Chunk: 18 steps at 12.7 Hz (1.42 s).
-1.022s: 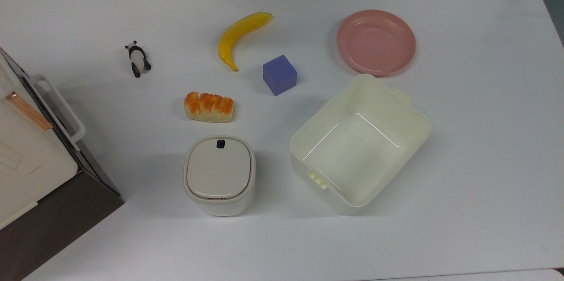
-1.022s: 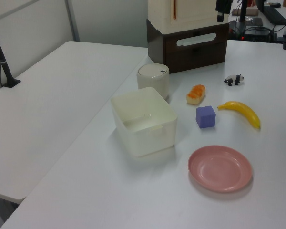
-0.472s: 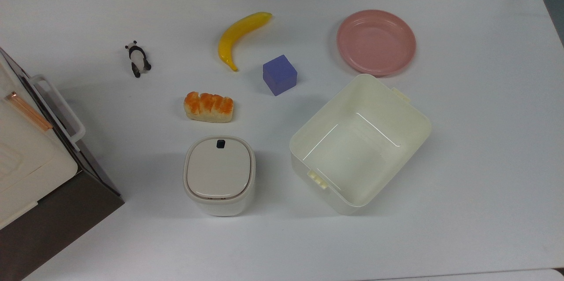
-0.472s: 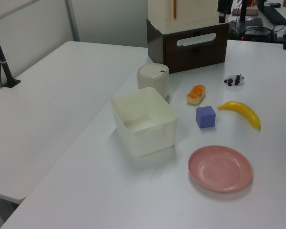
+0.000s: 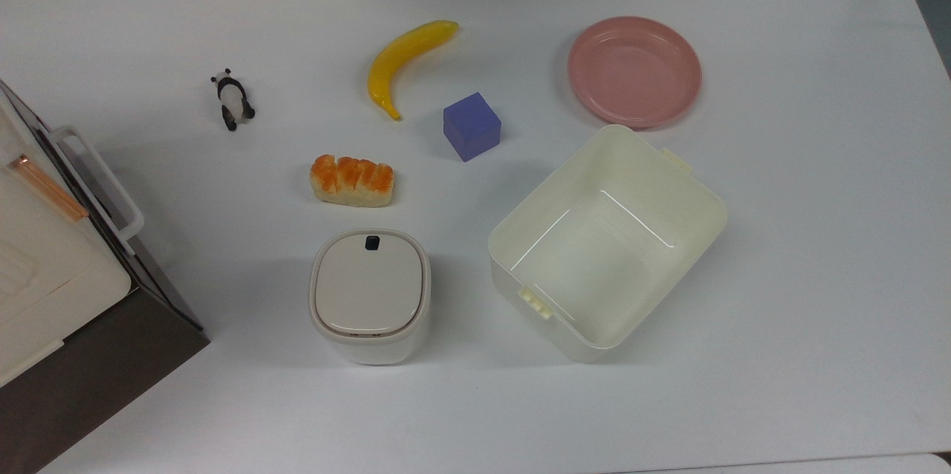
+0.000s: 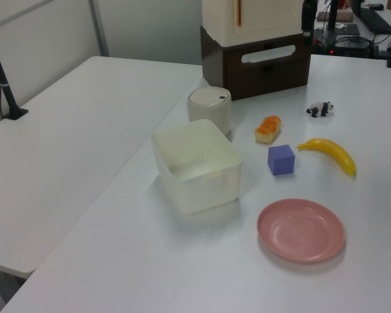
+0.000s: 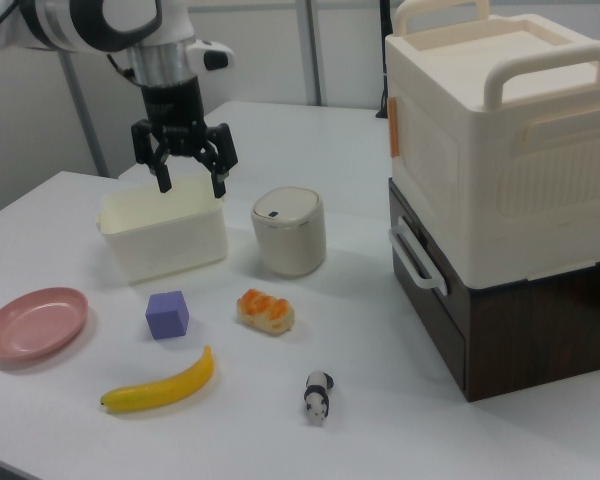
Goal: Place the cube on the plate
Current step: 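Move the open gripper over the purple cube and lower around it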
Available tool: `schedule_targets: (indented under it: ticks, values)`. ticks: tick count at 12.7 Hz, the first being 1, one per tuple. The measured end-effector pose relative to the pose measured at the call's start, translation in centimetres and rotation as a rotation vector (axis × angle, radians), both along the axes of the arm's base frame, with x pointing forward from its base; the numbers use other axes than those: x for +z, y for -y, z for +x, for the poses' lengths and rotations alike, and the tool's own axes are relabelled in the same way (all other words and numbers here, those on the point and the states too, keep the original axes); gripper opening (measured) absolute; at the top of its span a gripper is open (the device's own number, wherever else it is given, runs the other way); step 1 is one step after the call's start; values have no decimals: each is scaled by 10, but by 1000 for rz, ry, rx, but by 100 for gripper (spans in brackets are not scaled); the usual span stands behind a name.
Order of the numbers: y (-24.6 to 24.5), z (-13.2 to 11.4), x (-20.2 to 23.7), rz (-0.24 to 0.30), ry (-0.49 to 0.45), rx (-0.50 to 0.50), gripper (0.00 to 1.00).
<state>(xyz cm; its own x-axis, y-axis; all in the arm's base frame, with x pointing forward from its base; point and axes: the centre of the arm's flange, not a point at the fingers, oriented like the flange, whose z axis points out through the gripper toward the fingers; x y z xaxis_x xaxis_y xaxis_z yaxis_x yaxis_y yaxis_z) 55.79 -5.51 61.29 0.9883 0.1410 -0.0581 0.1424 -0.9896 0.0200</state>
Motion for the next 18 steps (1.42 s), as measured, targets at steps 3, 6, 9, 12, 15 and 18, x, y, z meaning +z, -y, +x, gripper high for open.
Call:
schedule_targets:
  ticks: [3,6,9,12,15,18]
  values:
    - [-28,4,-22,-15,-23,69,100]
    - [-66,8,-59,-48,-52,153,100]
    - [-89,18,-93,-63,-97,205,100]
    - [-110,26,-123,-85,-139,255,100]
    - [-138,31,-153,-106,-183,316,100]
    - [-158,27,-178,-145,-217,373,100]
